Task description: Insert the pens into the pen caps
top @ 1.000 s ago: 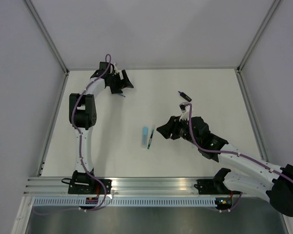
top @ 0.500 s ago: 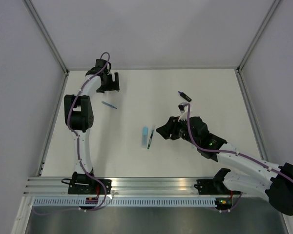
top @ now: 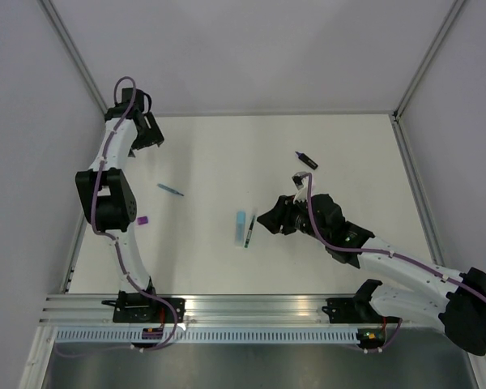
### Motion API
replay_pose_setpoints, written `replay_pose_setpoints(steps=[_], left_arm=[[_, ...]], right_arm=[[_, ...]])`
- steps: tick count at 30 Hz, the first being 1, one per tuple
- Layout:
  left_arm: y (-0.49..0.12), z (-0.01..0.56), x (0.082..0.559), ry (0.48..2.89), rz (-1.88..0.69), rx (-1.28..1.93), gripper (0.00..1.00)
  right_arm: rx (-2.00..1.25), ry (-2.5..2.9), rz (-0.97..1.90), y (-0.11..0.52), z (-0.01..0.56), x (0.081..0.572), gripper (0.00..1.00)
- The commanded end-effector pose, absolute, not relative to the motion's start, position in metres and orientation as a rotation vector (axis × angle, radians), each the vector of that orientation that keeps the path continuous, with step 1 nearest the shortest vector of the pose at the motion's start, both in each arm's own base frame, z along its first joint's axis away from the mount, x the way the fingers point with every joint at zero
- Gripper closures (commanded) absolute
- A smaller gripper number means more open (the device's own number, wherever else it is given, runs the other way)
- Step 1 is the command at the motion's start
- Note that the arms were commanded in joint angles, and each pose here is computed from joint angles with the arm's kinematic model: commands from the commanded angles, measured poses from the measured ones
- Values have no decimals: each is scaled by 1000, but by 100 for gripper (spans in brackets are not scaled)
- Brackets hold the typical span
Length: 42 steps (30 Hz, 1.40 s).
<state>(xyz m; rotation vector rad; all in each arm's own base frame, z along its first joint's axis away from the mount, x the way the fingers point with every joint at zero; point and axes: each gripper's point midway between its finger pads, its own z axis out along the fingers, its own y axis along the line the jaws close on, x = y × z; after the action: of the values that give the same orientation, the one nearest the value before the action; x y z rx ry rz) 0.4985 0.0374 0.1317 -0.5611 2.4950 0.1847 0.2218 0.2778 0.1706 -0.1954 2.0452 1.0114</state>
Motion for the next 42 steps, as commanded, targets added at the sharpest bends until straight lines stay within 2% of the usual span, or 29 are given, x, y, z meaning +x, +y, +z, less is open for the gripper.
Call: replay_pose_setpoints(steps=[1,4,5,7,8,9,11,14,17,22,27,33,35,39,40,41,42], left_arm=[[27,143,470,2537,46,-709,12],[38,116,431,2613,148,-882,12],[36,107,421,2603,115,-1036,11],[28,80,404,2607,-45,-1216,12],[1,76,393,2607,-255,-1289,14],[-7,79,398,2563,-340,-1305,20],[-14,82,402,2497,-409,-1354,21],[-18,76,395,2506,-420,-1418,22],[-19,75,393,2522,-399,-1412,28],[4,67,380,2554,-185,-1387,28],[3,49,369,2630,-151,-1377,26],[0,64,385,2628,-240,-1164,25],[-9,79,394,2650,-339,-962,24],[-10,118,408,2593,-321,-657,23],[-10,126,410,2581,-310,-549,17],[-12,134,412,2572,-309,-472,1],[-27,143,412,2571,-306,-329,0]], right_arm=[[-204,1983,1069,286,192,222,45],[-199,1971,1071,284,194,221,45],[-196,1973,1075,284,194,221,45],[-206,1969,1097,287,197,218,45],[-210,1973,1100,287,197,217,45],[-215,1969,1101,287,198,216,46],[-208,1969,1084,285,197,217,45],[-203,1969,1071,283,198,218,45],[-216,1966,1116,288,202,214,45],[-215,1955,1134,287,206,211,45],[-212,1948,1139,286,208,209,45],[-208,1944,1137,285,209,210,45],[-211,1943,1140,285,209,209,45],[-213,1943,1148,286,209,208,45],[-214,1942,1152,286,210,208,45],[-215,1938,1158,286,212,207,45],[-215,1938,1161,286,212,207,45]])
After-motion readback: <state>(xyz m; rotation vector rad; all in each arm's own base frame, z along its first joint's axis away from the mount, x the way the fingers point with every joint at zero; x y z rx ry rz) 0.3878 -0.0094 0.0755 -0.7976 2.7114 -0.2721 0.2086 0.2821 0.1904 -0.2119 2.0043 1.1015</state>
